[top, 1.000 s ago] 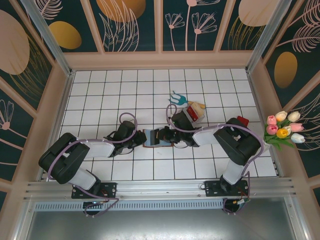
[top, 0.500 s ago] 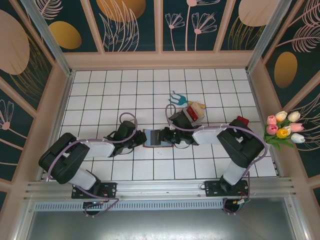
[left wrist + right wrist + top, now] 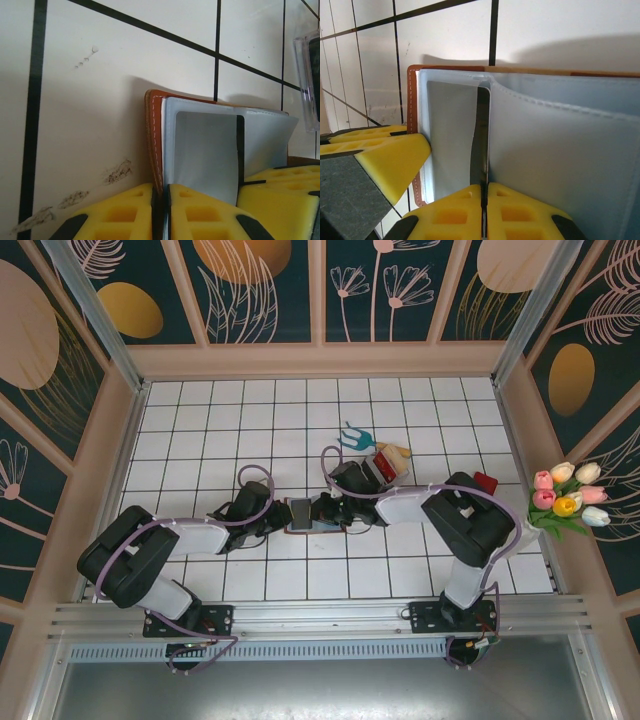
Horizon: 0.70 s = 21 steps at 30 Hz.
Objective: Put the credit cards into the card holder
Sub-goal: Insert the credit card into the card slot.
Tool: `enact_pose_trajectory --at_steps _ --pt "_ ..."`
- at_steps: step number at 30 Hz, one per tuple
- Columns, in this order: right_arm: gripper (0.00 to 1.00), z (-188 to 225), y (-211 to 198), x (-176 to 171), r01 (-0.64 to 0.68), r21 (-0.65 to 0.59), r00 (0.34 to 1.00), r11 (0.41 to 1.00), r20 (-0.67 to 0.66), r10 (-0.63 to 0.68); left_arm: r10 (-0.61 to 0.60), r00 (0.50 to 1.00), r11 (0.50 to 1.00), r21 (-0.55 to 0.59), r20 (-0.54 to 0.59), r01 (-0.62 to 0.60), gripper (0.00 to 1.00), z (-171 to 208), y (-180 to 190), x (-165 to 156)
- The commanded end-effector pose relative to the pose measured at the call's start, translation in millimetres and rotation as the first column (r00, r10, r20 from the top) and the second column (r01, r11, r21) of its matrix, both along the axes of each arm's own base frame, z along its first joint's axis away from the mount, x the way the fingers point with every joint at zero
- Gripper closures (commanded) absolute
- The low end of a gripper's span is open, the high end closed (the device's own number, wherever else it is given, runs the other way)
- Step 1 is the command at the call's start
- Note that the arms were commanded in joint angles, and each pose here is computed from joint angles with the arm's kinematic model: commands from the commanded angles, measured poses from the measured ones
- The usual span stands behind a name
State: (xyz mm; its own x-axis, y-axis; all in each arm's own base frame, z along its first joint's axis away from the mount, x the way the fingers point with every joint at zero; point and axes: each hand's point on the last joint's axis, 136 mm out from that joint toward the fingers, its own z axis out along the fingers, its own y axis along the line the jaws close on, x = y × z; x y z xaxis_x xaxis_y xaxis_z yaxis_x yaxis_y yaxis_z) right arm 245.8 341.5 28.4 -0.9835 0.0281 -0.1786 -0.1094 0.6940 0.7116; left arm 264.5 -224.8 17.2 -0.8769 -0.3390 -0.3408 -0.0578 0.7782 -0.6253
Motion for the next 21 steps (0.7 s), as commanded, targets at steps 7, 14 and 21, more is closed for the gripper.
enact_pose_trajectory --at_steps 7,14,21 --pt "0.89 19.6 25.9 -5.6 -0.064 0.089 0.998 0.994 0.012 0.063 -0.017 0.999 0.999 0.047 -0.050 0.020 0.78 -11.1 5.2 -10.6" --pt "0.88 14.0 24.4 -1.4 -0.039 0.043 0.999 0.998 -0.011 0.039 -0.008 0.999 0.999 0.039 -0.035 0.009 0.69 -7.5 6.6 -10.4" --pt "0.85 16.5 33.1 -2.9 -0.049 0.084 0.998 0.995 -0.025 0.051 -0.009 0.999 1.000 0.017 -0.036 0.010 0.68 -6.1 3.4 -10.2"
